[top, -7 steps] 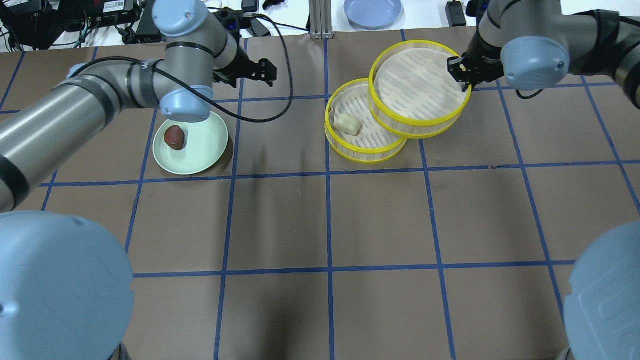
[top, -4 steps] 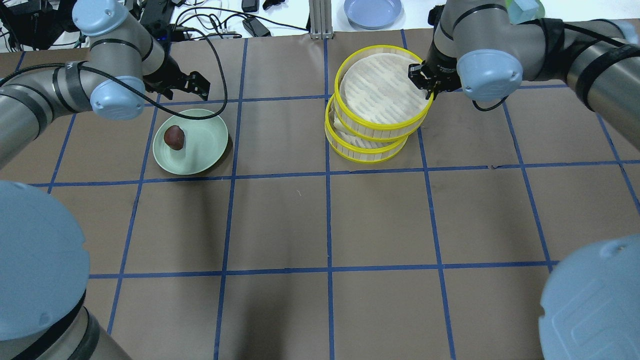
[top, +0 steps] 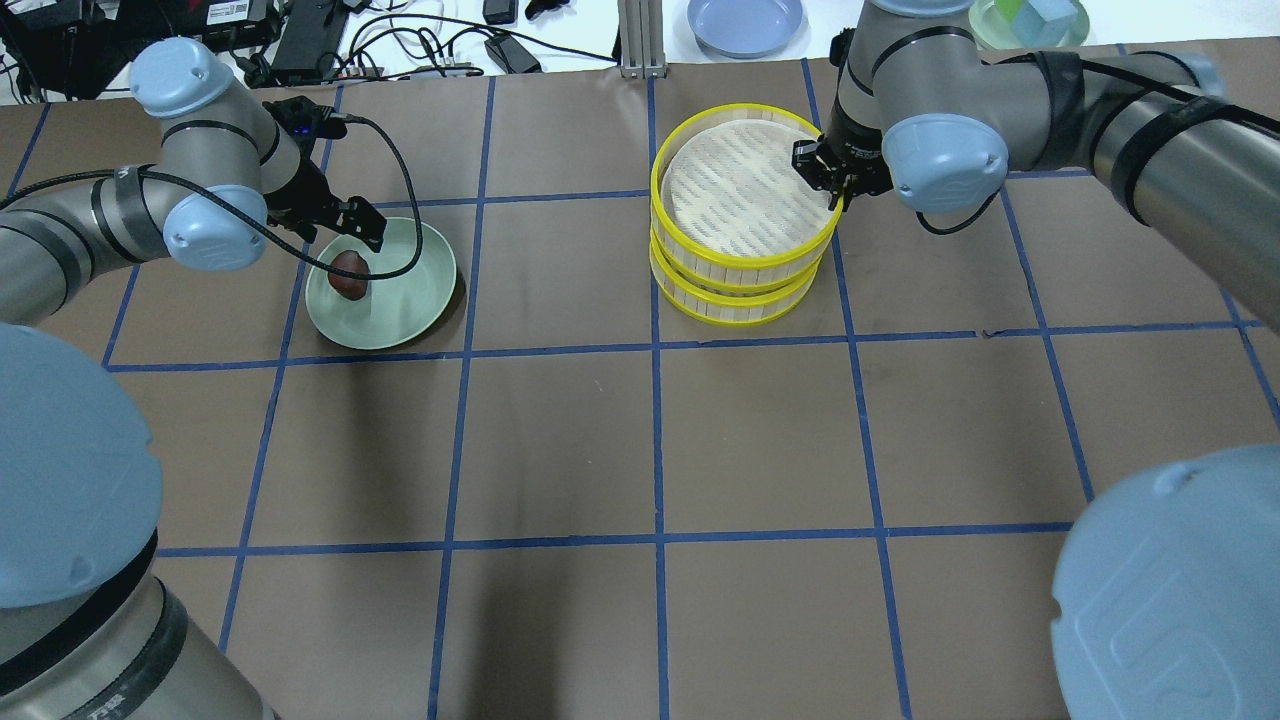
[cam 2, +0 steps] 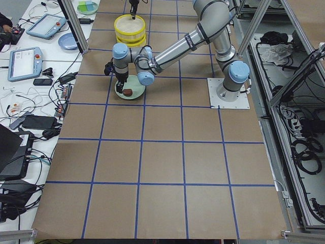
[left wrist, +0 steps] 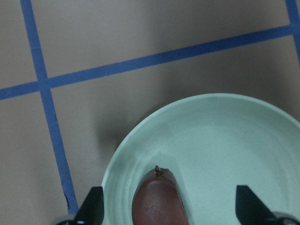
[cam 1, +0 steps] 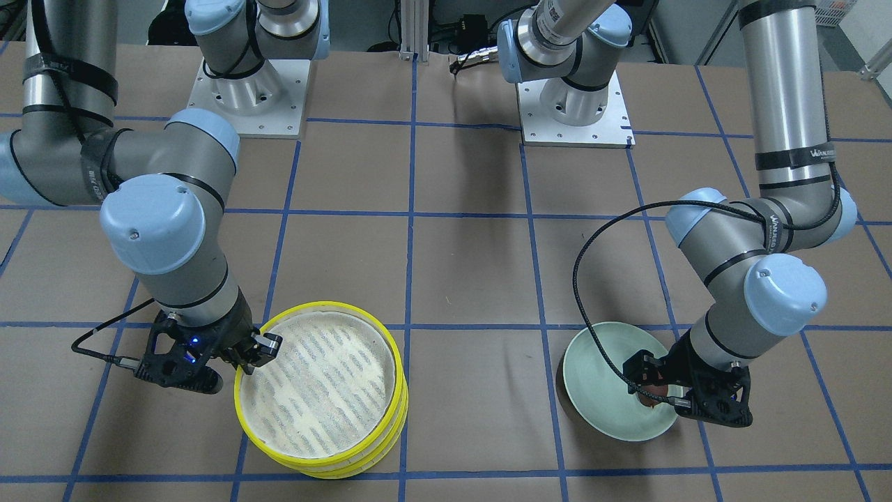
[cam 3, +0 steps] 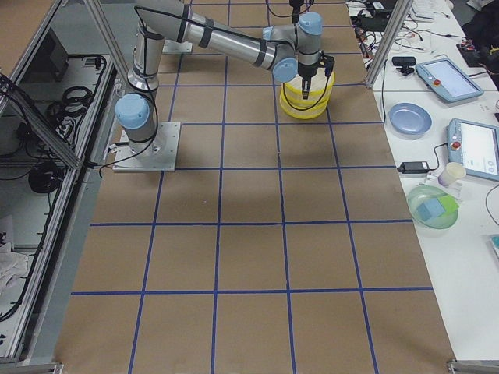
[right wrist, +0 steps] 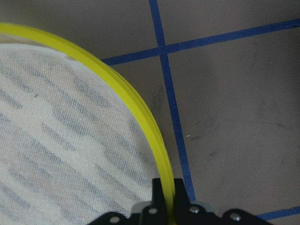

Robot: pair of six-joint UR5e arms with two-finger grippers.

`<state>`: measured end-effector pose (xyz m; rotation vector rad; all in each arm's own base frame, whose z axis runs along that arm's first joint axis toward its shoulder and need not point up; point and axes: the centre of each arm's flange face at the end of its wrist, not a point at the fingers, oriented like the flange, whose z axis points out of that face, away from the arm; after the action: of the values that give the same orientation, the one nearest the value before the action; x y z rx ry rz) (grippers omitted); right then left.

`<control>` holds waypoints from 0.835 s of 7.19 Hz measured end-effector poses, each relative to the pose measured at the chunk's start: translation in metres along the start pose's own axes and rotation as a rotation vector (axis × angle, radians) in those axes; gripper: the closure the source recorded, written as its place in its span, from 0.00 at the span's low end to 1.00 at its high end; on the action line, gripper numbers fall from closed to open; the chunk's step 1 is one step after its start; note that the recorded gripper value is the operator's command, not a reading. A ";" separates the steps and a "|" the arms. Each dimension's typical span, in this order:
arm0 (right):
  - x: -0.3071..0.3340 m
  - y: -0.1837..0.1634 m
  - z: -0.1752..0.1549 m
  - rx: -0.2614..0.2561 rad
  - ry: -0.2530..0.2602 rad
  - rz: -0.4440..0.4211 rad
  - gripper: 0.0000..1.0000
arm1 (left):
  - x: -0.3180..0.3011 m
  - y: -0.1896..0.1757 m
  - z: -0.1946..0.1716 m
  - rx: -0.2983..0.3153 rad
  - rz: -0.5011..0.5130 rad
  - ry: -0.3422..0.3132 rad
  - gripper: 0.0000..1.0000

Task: Stack buns with steamer

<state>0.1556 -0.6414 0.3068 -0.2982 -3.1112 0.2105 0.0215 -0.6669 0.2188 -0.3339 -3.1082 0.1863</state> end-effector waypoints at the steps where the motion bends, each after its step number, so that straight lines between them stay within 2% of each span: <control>1: 0.000 0.000 0.002 -0.003 0.001 0.000 0.96 | -0.001 0.002 0.006 -0.014 0.001 0.002 0.00; 3: -0.001 0.000 0.007 -0.011 0.002 0.000 0.96 | -0.002 0.005 0.016 -0.034 -0.006 0.009 0.00; 4: -0.001 0.001 0.008 -0.014 0.002 0.002 0.96 | -0.002 0.006 0.022 -0.044 -0.010 0.013 0.08; 5: -0.001 0.001 0.010 -0.017 0.003 0.002 0.96 | -0.002 0.007 0.026 -0.050 -0.011 0.016 0.46; 6: -0.001 0.001 0.013 -0.020 0.005 0.001 0.94 | -0.002 0.007 0.027 -0.053 -0.010 0.016 0.92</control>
<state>0.1560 -0.6426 0.2939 -0.3000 -3.1104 0.1779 0.0244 -0.6636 0.1907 -0.3197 -3.1024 0.1015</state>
